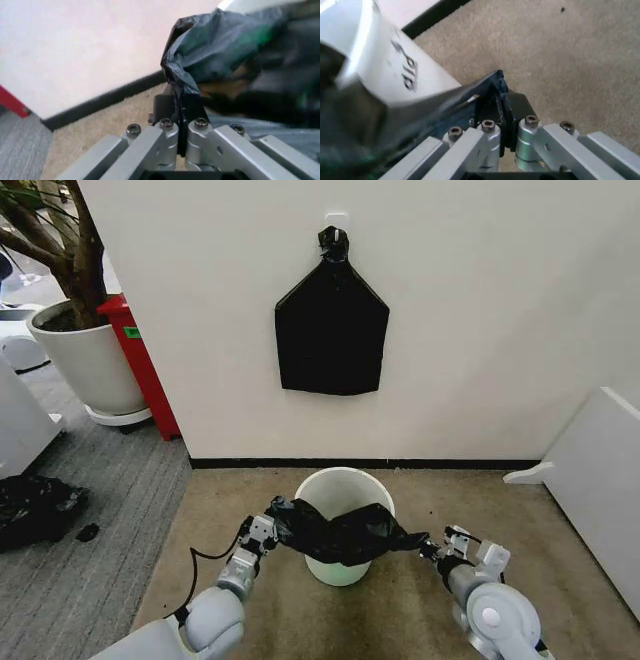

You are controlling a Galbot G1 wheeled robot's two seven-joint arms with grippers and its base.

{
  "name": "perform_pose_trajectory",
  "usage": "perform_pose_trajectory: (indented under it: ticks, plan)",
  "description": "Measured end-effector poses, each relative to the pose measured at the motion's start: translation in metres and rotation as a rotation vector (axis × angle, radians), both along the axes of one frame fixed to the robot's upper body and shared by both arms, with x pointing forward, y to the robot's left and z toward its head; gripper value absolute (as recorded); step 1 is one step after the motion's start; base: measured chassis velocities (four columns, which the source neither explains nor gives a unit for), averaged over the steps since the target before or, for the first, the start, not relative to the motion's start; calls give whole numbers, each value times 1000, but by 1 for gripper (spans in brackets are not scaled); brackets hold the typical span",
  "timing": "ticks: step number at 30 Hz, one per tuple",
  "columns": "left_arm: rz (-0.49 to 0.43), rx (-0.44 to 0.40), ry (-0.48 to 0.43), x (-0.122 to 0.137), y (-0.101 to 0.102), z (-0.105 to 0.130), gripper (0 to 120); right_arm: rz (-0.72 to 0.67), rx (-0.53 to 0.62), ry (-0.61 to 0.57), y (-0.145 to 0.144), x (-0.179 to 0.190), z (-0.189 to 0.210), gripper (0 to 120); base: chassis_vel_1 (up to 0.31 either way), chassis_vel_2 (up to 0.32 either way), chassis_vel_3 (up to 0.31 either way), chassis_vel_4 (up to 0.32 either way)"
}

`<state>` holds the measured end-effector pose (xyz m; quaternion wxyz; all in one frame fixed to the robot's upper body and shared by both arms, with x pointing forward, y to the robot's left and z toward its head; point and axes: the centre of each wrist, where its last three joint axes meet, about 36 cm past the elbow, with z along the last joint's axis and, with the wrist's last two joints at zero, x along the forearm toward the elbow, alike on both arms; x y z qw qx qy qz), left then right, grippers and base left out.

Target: Place the garbage bag over the trash bin.

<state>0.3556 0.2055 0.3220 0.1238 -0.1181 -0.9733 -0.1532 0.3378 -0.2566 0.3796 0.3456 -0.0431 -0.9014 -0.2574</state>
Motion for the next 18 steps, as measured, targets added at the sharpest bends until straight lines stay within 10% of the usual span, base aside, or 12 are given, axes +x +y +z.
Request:
perform_pose_trajectory:
  ticks: [18]
  plan:
    - [43,-25,142,8,-24,-33,0,27,38,50,0,18,-26,0,0,0,0,0]
